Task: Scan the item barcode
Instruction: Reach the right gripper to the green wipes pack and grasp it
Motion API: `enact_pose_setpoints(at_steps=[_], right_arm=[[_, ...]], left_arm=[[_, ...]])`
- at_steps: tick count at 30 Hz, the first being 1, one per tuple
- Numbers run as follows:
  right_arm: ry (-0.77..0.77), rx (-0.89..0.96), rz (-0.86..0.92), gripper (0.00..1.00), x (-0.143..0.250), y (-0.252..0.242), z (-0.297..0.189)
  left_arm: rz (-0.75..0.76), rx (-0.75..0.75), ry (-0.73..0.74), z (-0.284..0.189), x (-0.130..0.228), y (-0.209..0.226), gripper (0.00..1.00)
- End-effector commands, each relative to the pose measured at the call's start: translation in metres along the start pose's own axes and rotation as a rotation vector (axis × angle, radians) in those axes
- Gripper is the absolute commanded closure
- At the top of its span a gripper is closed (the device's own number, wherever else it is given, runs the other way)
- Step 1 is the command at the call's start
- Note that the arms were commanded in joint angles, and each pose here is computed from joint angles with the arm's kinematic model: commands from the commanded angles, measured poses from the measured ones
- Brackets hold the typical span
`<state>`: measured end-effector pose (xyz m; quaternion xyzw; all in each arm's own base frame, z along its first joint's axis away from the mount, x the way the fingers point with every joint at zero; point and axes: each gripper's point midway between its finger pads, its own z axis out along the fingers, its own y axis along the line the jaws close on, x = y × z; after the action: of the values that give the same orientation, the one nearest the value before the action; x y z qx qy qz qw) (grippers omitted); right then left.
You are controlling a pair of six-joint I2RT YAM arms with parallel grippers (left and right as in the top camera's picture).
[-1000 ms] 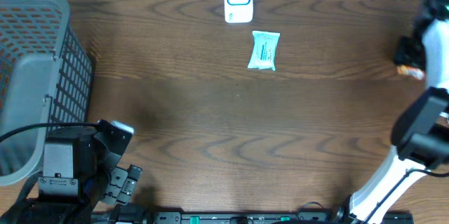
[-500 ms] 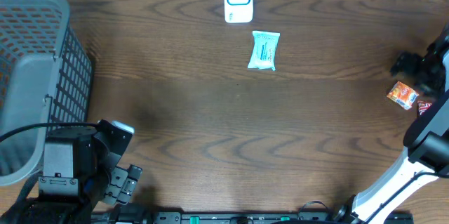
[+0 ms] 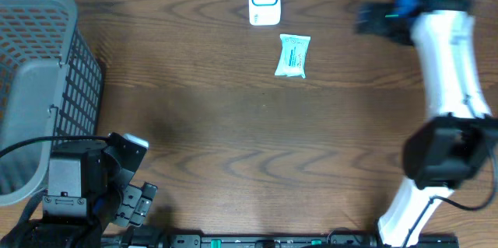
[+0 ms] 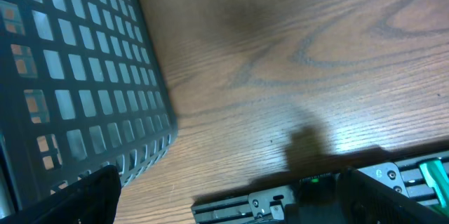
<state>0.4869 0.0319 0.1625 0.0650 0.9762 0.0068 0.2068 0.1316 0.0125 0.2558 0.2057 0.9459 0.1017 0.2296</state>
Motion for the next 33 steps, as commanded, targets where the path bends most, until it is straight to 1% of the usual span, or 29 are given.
enact_pose_setpoints(at_steps=[1,5,8,12,17,20,22,27,33], right_arm=[[-0.006,0.253,-0.153,0.01,0.021,0.024,0.021],[-0.043,0.313,-0.311,0.01,0.048,0.08,0.047],[-0.054,0.303,-0.367,0.01,0.062,0.109,0.064],[-0.076,0.234,-0.276,0.01,0.071,0.137,0.083],[-0.121,0.151,-0.108,0.01,0.062,0.152,0.099],[-0.122,0.068,-0.082,0.01,0.059,0.165,0.116],[-0.126,0.061,-0.073,0.01,0.058,0.166,0.127],[-0.095,0.107,0.01,0.01,0.06,0.141,0.153],[-0.088,0.101,0.082,0.01,0.046,0.118,0.156]], left_arm=[[0.002,-0.007,-0.007,-0.002,0.0,0.001,0.02],[0.002,-0.007,-0.007,-0.002,0.0,0.001,0.02],[0.002,-0.007,-0.007,-0.002,0.0,0.001,0.02],[0.002,-0.007,-0.007,-0.002,0.0,0.001,0.02],[0.002,-0.007,-0.007,-0.002,0.0,0.001,0.02],[0.002,-0.007,-0.007,-0.002,0.0,0.001,0.02],[0.002,-0.007,-0.007,-0.002,0.0,0.001,0.02],[0.002,-0.007,-0.007,-0.002,0.0,0.001,0.02],[0.002,-0.007,-0.007,-0.002,0.0,0.001,0.02]])
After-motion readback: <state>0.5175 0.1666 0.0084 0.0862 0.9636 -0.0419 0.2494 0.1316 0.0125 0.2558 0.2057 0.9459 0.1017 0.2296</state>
